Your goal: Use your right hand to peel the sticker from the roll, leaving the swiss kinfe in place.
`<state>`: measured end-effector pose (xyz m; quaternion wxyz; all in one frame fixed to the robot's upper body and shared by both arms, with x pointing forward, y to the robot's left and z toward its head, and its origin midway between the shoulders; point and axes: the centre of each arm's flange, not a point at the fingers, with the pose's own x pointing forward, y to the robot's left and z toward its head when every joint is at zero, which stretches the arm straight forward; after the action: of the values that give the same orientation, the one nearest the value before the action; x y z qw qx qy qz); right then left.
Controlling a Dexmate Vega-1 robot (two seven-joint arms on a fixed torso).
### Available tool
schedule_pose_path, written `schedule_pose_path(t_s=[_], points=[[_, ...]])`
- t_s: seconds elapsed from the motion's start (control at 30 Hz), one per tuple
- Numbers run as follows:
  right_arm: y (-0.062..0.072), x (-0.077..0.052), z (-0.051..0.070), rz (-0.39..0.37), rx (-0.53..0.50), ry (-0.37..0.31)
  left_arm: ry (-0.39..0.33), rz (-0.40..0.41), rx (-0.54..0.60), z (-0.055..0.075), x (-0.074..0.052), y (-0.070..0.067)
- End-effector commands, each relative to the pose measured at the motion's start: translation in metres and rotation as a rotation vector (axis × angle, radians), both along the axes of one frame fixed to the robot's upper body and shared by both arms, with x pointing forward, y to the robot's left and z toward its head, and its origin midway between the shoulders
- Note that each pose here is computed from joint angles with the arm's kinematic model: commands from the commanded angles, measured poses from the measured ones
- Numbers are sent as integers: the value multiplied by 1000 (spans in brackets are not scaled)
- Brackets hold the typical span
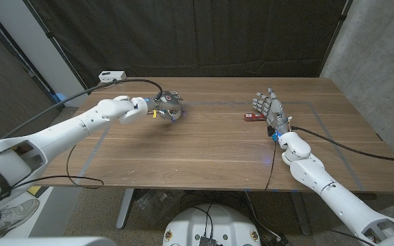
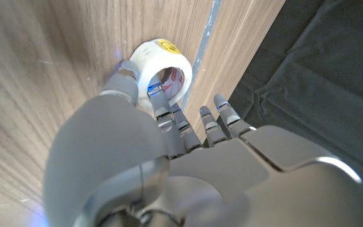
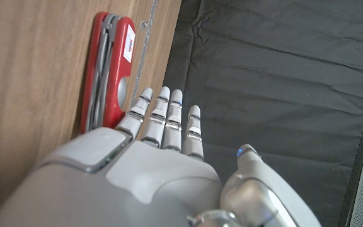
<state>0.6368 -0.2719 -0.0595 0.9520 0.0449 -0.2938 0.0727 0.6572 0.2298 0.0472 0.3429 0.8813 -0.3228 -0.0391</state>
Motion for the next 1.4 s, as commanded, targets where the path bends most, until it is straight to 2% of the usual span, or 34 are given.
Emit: schedule_pose_path(t_s=[0.03, 0.27, 0.4, 0.6, 0.8, 1.07, 1.4], points=[[0, -1, -3, 0, -2, -3, 3, -80, -170, 9, -11, 4], [-2, -6, -4, -13, -10, -5, -61, -204, -419, 7, -20, 12], [-2, -9, -5, -18, -12, -6, -51, -235, -524, 6, -19, 10], [-2, -16, -3, -36, -31, -16, 13, -315, -682, 6, -18, -4], [-3, -24, -6, -50, -36, -15, -39, -401, -720, 4, -26, -19], [-3, -32, -11, -65, -44, -16, -127, -508, -791, 0, -38, -28], [0, -38, -18, -56, -53, -10, -333, -627, -798, -14, -55, -34]])
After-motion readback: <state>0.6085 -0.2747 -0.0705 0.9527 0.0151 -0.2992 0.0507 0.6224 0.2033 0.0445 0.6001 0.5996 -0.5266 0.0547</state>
